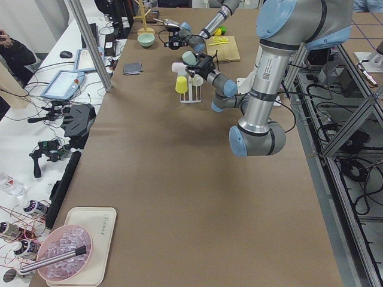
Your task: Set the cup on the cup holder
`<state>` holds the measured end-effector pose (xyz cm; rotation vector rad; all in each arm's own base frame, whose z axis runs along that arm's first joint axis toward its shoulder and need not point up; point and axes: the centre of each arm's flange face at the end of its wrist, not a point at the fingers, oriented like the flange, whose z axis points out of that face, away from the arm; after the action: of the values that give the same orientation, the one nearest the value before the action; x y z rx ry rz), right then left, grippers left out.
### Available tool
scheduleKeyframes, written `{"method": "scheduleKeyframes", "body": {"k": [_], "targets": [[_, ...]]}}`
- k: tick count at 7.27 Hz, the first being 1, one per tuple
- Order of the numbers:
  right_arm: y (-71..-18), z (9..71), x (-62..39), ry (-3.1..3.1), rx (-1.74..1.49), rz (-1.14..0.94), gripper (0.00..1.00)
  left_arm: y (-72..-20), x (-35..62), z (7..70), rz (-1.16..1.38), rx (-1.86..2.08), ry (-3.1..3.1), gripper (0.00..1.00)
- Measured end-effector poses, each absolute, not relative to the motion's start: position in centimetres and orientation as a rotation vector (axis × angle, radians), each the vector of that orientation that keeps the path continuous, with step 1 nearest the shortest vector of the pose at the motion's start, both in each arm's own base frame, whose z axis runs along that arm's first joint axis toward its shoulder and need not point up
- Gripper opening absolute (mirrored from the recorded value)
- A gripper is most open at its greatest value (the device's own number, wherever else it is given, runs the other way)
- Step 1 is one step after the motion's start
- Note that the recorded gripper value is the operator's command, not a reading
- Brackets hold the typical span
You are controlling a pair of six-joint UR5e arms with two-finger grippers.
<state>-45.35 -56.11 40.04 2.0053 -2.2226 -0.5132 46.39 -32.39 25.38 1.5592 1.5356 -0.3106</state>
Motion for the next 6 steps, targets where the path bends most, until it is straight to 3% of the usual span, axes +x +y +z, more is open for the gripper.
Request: {"method": "scheduleKeyframes", "body": {"k": [6], "targets": [[-61.1, 41.5, -36.7, -2.465, 1.251, -0.376, 0.99, -31.2, 49.7, 28.5, -0.281, 1.579, 1.475, 0.0]]}}
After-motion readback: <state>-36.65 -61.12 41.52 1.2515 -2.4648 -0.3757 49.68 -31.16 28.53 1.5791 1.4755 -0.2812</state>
